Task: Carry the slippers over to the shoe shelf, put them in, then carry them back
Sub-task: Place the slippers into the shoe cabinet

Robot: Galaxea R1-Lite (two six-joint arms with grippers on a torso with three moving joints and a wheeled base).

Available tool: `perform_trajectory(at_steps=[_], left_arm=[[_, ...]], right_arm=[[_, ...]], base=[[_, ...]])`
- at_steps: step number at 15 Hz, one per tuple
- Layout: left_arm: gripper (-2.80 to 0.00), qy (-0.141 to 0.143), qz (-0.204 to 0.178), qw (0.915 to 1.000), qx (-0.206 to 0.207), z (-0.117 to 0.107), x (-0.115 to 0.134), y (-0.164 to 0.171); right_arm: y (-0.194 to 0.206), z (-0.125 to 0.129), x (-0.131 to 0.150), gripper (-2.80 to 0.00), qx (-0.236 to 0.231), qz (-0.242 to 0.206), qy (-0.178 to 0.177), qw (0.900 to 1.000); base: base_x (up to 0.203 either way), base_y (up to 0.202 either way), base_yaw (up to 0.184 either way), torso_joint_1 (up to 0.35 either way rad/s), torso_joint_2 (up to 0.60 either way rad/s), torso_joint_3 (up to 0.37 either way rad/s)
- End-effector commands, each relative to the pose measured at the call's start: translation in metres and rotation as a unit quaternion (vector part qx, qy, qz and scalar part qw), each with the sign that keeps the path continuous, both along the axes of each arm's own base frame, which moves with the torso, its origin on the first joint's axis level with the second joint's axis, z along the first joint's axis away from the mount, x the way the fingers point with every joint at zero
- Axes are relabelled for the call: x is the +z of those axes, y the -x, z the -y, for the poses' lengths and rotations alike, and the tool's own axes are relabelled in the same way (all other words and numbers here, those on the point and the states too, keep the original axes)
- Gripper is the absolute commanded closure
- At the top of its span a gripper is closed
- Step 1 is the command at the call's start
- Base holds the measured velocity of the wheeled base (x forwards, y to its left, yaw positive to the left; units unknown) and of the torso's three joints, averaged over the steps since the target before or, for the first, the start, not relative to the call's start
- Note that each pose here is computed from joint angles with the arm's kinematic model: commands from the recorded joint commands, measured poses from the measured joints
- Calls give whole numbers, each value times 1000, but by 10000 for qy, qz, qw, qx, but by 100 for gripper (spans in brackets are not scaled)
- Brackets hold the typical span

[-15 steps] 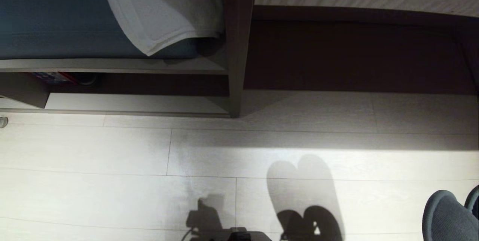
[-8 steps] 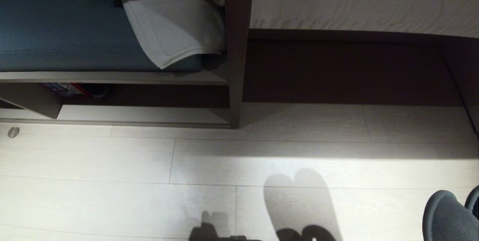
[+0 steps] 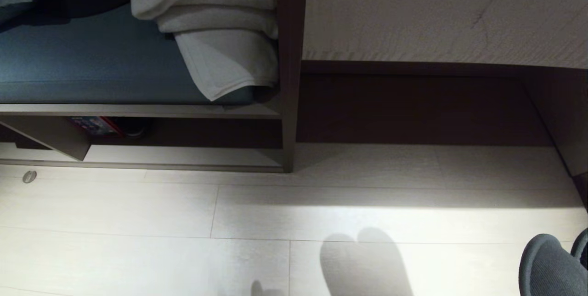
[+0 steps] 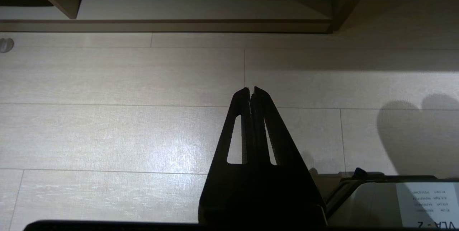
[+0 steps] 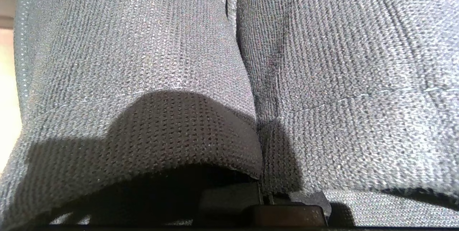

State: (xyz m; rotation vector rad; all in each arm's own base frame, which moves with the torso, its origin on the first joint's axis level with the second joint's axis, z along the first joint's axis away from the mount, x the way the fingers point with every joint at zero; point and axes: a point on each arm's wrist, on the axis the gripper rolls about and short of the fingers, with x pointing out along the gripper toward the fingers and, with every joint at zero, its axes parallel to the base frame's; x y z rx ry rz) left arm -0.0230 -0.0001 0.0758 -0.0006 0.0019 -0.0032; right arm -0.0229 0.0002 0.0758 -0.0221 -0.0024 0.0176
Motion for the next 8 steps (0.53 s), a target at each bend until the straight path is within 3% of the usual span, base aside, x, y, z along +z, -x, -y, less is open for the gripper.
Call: perform_trajectory(at_steps=[1,8], left_arm=[[0,-3,1,10000,1,0,0,0],[0,5,1,10000,1,0,0,0]], right_arm=[[0,0,0,0,4,3,4,10000],[0,0,0,0,4,-3,4,10000]], base=[[0,0,0,8,1,205],[0,0,0,3,1,206]])
